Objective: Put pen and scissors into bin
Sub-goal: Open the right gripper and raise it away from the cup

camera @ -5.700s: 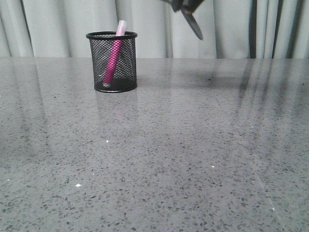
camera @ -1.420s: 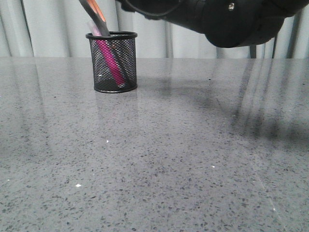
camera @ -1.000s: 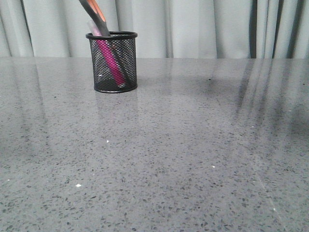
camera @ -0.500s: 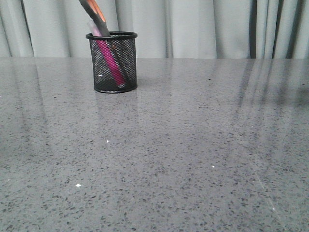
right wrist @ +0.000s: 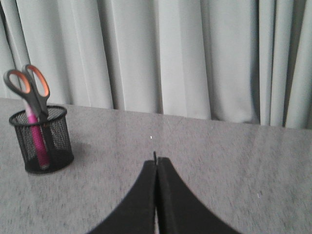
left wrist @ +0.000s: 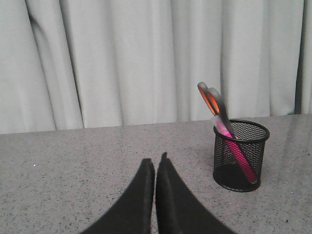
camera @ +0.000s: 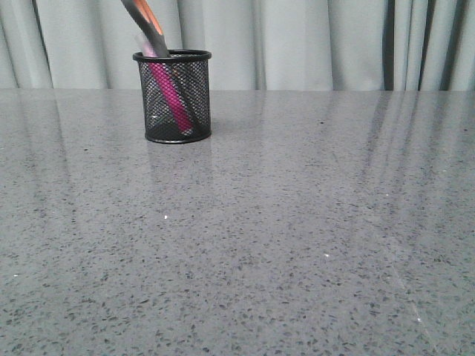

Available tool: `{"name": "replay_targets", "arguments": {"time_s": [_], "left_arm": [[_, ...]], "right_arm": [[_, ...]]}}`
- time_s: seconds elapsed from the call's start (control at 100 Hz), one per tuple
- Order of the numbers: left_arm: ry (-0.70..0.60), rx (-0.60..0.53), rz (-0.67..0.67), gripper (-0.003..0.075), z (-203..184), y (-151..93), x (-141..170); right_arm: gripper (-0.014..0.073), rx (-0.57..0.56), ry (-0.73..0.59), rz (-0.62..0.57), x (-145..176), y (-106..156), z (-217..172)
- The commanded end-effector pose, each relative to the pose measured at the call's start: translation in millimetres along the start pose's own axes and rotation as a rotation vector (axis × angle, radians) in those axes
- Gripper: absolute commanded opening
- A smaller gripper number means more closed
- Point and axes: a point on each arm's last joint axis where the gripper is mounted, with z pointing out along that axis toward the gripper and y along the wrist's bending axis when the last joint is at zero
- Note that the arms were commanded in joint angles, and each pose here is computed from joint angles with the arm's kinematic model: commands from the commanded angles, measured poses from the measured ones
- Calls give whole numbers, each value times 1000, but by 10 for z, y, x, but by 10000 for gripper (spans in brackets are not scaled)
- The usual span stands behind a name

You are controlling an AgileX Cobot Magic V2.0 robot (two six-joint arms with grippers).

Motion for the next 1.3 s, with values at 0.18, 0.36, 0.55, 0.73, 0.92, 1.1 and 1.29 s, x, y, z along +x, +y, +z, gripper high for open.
{"name": "replay_targets", "arguments": {"time_s": [0.18, 0.36, 0.55, 0.73, 0.92, 1.1, 1.29], "left_arm": [[-117, -41, -88, -22, -123, 32, 23], [-108, -34, -88, -22, -122, 25, 30], [-108, -34, -88, -22, -122, 25, 30], [-108, -34, -88, -22, -122, 25, 30], [-108, -34, -88, -22, -122, 25, 30], [-108, -34, -88, -22, -122, 25, 30], [-92, -45, -10, -22, -117, 31, 60]], "right_arm": [[-68, 13, -193, -16, 179, -22, -357], [-68, 13, -206, -16, 180, -22, -377], [-68, 13, -205, -16, 183, -22, -377], [-68, 13, -205, -16, 183, -22, -377], [-68, 13, -205, -16, 183, -22, -377], [-68, 13, -205, -16, 183, -22, -377], [-68, 13, -205, -16, 183, -22, -377]]}}
